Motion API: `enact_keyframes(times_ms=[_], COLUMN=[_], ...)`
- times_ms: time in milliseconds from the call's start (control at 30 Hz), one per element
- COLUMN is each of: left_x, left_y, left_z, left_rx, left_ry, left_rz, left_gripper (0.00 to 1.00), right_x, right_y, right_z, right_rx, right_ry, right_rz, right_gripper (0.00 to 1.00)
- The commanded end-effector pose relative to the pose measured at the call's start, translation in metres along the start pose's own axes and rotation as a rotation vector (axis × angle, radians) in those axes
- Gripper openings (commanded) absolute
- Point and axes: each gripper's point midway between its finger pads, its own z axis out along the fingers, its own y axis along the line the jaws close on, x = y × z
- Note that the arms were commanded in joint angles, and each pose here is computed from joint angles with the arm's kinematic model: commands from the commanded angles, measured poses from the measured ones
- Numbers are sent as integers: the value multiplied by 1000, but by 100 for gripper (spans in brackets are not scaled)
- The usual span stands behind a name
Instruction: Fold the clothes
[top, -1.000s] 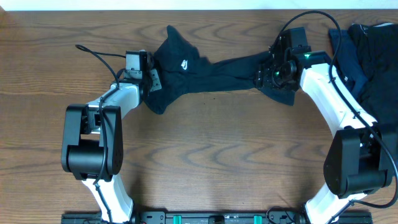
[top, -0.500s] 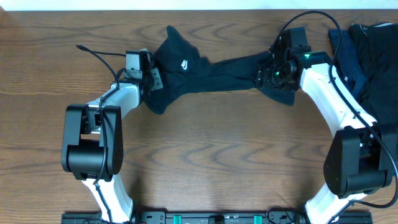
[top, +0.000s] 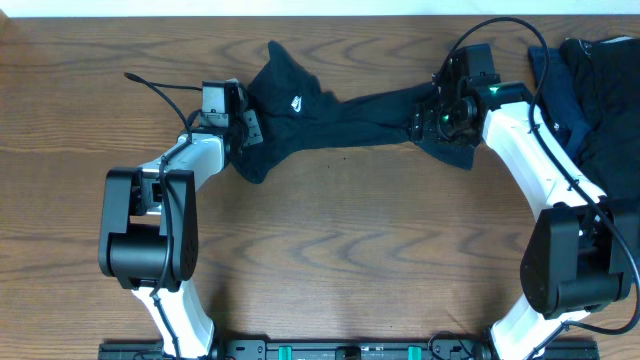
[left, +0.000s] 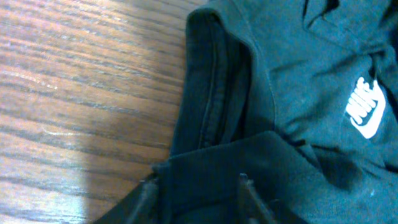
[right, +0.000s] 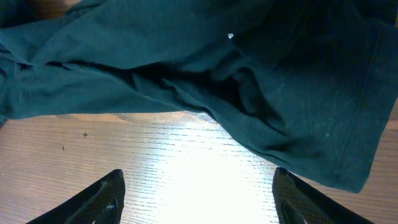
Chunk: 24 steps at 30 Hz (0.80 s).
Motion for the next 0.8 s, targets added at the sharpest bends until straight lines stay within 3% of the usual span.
enact_keyframes(times_ms=[0, 200, 267, 300, 567, 700, 767], left_x=[5, 7, 7, 7, -3, -15, -22], left_y=[-2, -1, 0, -1, -5, -10, -14], left_z=[2, 2, 2, 2, -6, -19, -29], left_rx=[5, 2, 1, 2, 13, 26, 32], left_ry=[13, 22, 24, 22, -8, -46, -65], left_rz=[1, 0, 0, 0, 3, 7, 8], left_gripper=[34, 33, 11, 6, 6, 6, 6], right_x=[1, 1, 1, 1, 1, -6, -9], right_y=[1, 1, 1, 1, 1, 2, 2], right_z=[3, 3, 3, 3, 3, 0, -9], right_rx=[9, 9, 9, 9, 9, 3, 3], right_ry=[3, 3, 3, 4, 4, -23, -27], right_rz=[-21, -21, -21, -21, -21, -69, -75], right_gripper=[74, 74, 74, 74, 73, 54, 52])
